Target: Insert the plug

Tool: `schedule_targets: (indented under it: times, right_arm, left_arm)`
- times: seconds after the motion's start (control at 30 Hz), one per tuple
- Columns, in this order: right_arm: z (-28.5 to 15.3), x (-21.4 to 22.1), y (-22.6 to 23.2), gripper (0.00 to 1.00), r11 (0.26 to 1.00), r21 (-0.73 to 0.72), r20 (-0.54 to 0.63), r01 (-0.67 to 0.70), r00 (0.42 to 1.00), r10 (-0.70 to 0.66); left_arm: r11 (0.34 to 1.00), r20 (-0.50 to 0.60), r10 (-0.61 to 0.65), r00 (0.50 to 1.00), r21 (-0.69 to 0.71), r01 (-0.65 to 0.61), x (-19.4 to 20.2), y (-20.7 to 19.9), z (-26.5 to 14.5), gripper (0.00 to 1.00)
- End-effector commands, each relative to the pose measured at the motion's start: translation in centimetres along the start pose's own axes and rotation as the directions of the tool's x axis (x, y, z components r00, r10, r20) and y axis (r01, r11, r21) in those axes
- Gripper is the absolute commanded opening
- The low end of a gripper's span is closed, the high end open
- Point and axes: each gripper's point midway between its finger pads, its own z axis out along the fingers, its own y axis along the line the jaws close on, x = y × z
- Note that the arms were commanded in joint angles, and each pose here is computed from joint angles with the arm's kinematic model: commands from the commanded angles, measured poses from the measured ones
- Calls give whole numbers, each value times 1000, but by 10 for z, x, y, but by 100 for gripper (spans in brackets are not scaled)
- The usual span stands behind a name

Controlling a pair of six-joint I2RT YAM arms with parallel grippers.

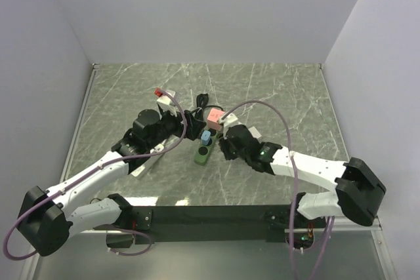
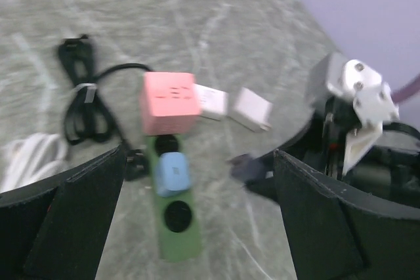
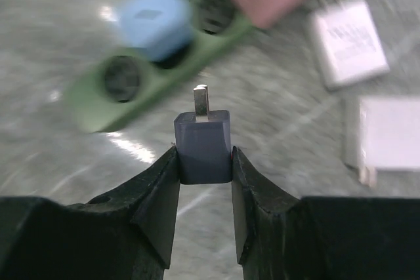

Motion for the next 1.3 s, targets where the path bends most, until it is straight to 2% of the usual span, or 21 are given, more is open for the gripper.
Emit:
schedule_targets:
  times: [0.0,0.2,0.33,0.43,0.6,0.7,0.93,1.23,1.27]
  right_arm:
    - [-25,-48,34,12,986,-54,168,157,975,-146]
    - [-59,-65,71,11,949,-121,317,292,917,-241]
    - [-81,-77,80,11,935,-169,419,312,881,-218]
    - [-101,-83,81,11,925,-203,485,322,854,-191]
    - [-108,-82,82,11,916,-223,505,333,843,-183]
    - [-107,-80,84,11,914,-224,496,338,847,-192]
    - [-108,-79,93,11,903,-230,500,362,840,-209]
    - [-117,-78,95,11,896,-243,524,370,828,-200]
    - [-117,-78,95,11,897,-244,526,370,827,-198]
  left_arm:
    - [974,-34,-46,998,222,52,1,-44,-12,99]
    - [974,-98,-68,993,208,87,21,-40,-19,99]
    - [968,-120,-87,989,224,112,29,-42,-24,99]
    - [948,-141,-97,985,289,135,37,-52,-31,99]
    - [875,-151,-108,983,454,166,34,-81,-46,99]
    - [848,-148,-120,982,498,179,32,-89,-51,99]
    - [820,-194,-134,972,529,219,40,-99,-46,99]
    - [825,-243,-126,962,512,237,51,-105,-34,99]
    - [824,-247,-127,961,513,241,52,-105,-34,97]
